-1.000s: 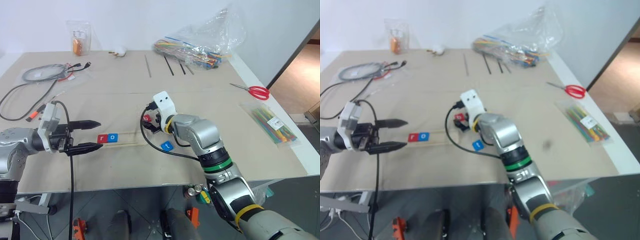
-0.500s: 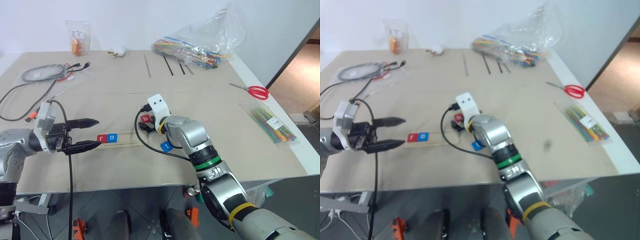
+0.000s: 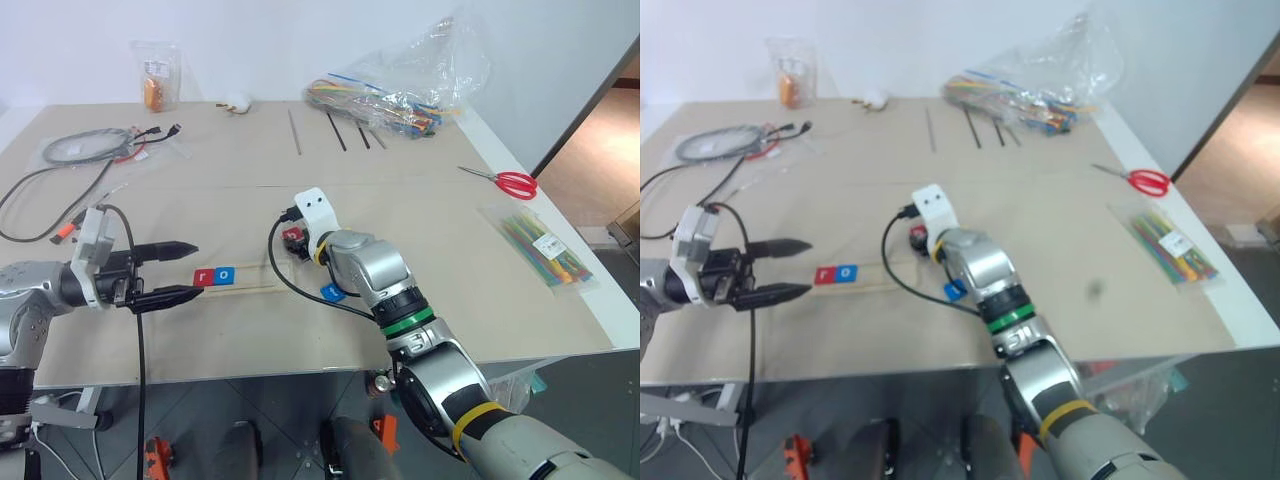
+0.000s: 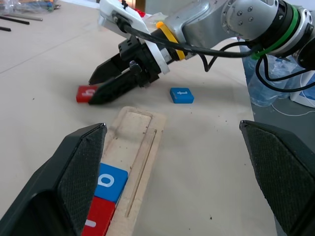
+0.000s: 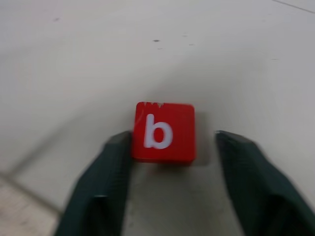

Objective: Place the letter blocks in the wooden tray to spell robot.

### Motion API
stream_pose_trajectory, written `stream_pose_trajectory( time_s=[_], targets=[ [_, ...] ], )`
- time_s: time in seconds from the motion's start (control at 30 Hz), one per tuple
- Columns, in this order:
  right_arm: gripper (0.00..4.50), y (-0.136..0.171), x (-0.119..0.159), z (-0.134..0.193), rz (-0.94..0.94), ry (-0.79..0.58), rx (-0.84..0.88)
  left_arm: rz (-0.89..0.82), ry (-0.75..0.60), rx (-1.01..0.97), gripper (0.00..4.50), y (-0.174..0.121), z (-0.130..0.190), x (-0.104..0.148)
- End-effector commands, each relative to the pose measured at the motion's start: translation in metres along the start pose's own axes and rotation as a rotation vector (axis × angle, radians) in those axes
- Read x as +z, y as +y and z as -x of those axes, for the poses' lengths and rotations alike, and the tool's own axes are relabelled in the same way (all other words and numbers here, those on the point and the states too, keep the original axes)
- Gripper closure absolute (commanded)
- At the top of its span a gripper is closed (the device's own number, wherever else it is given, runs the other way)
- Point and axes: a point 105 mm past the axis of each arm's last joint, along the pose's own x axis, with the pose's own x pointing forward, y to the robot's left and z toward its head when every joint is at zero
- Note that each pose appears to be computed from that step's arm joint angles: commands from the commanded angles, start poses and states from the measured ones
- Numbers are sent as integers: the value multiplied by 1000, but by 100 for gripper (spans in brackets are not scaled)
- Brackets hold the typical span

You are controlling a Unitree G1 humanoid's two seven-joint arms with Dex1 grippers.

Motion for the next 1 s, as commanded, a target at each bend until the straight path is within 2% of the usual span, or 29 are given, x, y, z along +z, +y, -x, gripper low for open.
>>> stream_pose_trajectory(
  time_s=[0.03,0.33,0.6,0.8,1.0],
  targets=[
    [327,-7,12,0,-9,-35,-27,-48,-6,8,0,-2,2,7],
    [331,-28,13,8,-32,-55,-29,-50,1,17,0,-3,2,5],
    [331,-78,6,74,-71,-49,-129,-31,8,-5,0,-7,-3,-3],
    [331,-84,-16,119,-82,18,-160,-27,13,-49,0,-6,-14,-6],
    [331,-72,-34,133,-104,86,-154,-23,12,-87,0,-4,-22,-6]
  ],
)
